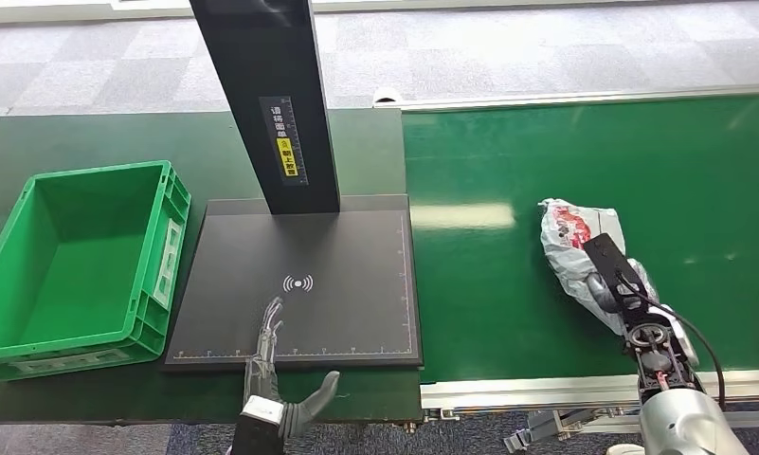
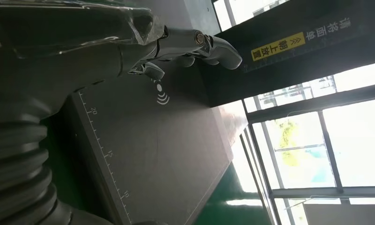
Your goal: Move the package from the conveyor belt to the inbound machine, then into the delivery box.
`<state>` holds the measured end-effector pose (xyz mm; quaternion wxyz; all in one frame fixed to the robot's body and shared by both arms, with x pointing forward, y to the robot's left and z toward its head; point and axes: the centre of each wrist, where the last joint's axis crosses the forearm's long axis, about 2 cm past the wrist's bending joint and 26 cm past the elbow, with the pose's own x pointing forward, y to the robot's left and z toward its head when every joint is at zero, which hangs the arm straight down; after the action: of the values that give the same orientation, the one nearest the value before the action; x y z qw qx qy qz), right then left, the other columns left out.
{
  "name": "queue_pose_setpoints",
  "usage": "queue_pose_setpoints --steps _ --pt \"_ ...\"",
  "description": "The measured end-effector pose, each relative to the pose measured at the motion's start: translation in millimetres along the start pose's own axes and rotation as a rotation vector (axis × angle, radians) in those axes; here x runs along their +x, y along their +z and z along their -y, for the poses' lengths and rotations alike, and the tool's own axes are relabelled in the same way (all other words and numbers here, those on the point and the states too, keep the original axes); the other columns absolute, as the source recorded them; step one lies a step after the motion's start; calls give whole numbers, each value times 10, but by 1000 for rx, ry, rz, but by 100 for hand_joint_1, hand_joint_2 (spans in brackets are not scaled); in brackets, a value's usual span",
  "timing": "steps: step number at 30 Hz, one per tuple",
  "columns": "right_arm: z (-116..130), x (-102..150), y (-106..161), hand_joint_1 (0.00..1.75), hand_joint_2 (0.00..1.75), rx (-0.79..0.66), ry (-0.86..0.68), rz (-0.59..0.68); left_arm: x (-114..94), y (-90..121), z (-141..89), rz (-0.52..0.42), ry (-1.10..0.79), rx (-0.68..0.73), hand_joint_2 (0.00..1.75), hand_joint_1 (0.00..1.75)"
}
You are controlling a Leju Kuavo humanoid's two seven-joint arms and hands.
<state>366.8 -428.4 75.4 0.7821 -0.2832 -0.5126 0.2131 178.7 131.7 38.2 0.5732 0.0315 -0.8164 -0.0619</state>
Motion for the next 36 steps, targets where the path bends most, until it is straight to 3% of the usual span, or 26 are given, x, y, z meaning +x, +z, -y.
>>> queue_pose_setpoints --steps 9,14,18,27,36 --pt "52 594 -58 175 175 -184 -22 315 7 11 -41 -4 -22 42 175 0" --pt "-50 941 44 175 175 -180 -10 466 7 6 -40 0 -18 74 175 0" --pt "-363 1152 200 175 175 -44 3 576 6 0 -41 -2 -13 93 175 0" --pt "-1416 1332 721 175 175 305 12 731 29 -101 9 22 -2 79 175 0" --pt "-1920 1585 1049 175 175 487 -2 866 34 -251 73 45 15 44 175 0"
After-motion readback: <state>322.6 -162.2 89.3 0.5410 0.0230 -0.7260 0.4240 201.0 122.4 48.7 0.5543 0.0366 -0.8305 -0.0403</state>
